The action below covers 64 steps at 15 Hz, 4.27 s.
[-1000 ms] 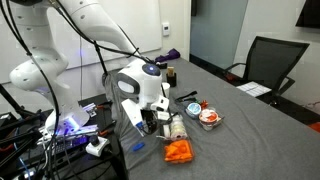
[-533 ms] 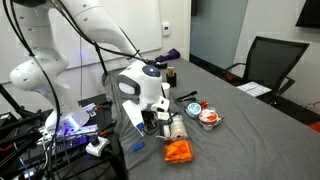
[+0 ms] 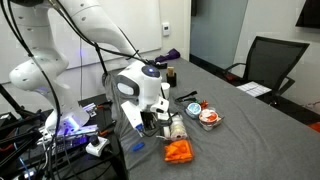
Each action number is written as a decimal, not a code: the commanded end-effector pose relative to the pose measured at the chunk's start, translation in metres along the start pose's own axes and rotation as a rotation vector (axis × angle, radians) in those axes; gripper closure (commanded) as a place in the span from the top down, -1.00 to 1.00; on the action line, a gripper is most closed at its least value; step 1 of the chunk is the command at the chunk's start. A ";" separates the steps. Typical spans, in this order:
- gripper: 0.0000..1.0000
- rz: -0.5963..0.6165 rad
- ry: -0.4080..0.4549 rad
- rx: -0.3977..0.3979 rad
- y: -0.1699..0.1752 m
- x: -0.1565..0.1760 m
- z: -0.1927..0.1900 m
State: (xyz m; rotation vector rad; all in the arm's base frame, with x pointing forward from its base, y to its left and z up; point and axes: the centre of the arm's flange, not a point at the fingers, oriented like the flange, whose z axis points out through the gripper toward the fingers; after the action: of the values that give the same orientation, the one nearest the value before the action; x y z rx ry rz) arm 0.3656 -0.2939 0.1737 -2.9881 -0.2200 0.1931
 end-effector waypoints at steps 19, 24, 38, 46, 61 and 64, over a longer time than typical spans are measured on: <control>-0.87 -0.029 0.028 0.032 -0.073 -0.044 -0.077; -0.97 0.052 0.047 0.071 -0.111 -0.038 -0.066; -0.97 0.228 0.070 -0.088 -0.326 0.049 -0.022; -0.97 0.264 0.021 -0.113 -0.345 0.050 -0.005; -0.87 0.271 0.019 -0.135 -0.345 0.049 -0.005; -0.87 0.271 0.019 -0.135 -0.345 0.049 -0.005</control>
State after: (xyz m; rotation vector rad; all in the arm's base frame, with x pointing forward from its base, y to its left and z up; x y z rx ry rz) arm 0.3675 0.0506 0.2233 -3.1432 0.1838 0.1851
